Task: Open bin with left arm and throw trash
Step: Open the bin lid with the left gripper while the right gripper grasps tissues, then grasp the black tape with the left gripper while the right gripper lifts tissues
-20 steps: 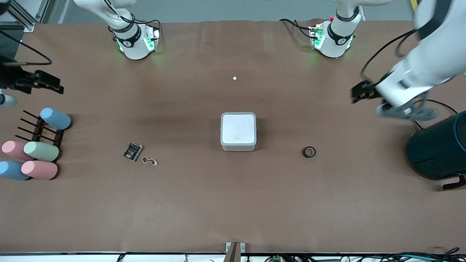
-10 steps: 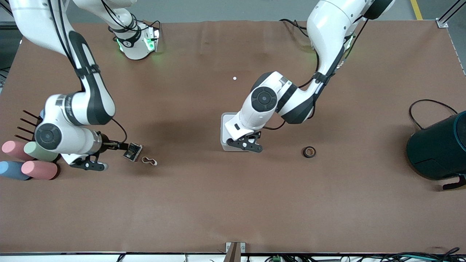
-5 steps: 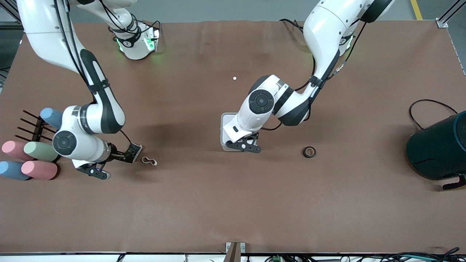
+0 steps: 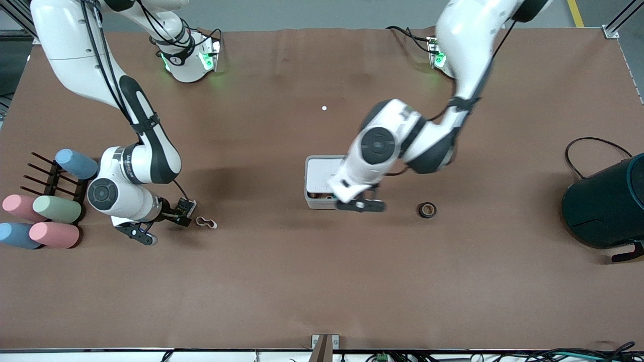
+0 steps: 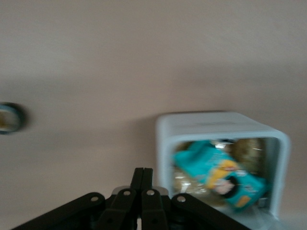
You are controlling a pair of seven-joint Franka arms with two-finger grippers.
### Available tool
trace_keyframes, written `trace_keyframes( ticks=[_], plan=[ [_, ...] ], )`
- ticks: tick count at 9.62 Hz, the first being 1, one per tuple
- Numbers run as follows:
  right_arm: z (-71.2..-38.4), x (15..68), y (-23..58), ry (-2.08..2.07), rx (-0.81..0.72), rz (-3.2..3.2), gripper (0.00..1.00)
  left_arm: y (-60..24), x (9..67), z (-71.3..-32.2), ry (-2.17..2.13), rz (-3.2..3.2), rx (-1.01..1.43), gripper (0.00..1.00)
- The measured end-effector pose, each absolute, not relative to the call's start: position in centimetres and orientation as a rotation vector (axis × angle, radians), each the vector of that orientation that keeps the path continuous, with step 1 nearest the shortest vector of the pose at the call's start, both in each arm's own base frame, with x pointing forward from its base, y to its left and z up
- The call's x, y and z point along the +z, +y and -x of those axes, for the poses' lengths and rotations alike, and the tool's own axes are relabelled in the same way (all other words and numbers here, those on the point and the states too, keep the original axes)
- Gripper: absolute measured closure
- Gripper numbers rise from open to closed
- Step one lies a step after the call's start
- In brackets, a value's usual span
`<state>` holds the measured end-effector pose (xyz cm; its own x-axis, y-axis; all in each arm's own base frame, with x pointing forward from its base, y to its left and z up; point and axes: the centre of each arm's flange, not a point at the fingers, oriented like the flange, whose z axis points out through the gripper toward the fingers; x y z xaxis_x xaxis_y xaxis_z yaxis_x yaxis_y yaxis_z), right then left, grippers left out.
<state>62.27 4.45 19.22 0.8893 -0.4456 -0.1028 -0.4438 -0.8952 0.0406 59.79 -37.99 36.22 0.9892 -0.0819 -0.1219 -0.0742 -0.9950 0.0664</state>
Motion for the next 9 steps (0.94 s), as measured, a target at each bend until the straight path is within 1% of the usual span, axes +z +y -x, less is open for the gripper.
trace_keyframes(
  ticks=[1, 2, 3, 4, 5, 6, 7, 8, 9],
  plan=[
    [-61.9, 18.8, 4.8, -0.707, -0.189, -3.036, 0.00, -32.8, 37.3, -62.0, -0.192, -3.070, -0.216, 0.93],
    [-61.3, 18.3, 5.1, -0.699, -0.210, -3.032, 0.00, -28.4, 36.6, -63.7, -0.251, -3.061, -0.239, 0.90],
    [-60.9, 17.8, 5.2, -0.694, -0.234, -3.027, 0.03, -24.7, 34.8, -65.0, -0.318, -3.057, -0.268, 0.78],
    [-60.5, 17.6, 5.3, -0.689, -0.260, -3.020, 0.17, -21.9, 32.7, -65.8, -0.405, -3.070, -0.283, 0.61],
    [-60.3, 17.4, 5.4, -0.686, -0.276, -3.016, 0.36, -20.8, 30.3, -66.0, -0.488, -3.100, -0.273, 0.47],
    [-60.3, 17.5, 5.4, -0.685, -0.281, -3.015, 0.49, -21.1, 28.2, -65.5, -0.549, -3.122, -0.238, 0.34],
    [-60.2, 17.5, 5.4, -0.685, -0.293, -3.012, 0.56, -21.6, 25.9, -64.6, -0.589, -3.121, -0.191, 0.19],
    [-60.2, 17.6, 5.4, -0.684, -0.316, -3.006, 0.59, -21.5, 23.6, -63.6, -0.601, -3.111, -0.159, 0.04],
    [-60.3, 18.5, 5.6, -0.711, -0.365, -3.001, 0.62, -21.1, 21.5, -62.5, -0.602, -3.103, -0.146, 0.00]
  ],
)
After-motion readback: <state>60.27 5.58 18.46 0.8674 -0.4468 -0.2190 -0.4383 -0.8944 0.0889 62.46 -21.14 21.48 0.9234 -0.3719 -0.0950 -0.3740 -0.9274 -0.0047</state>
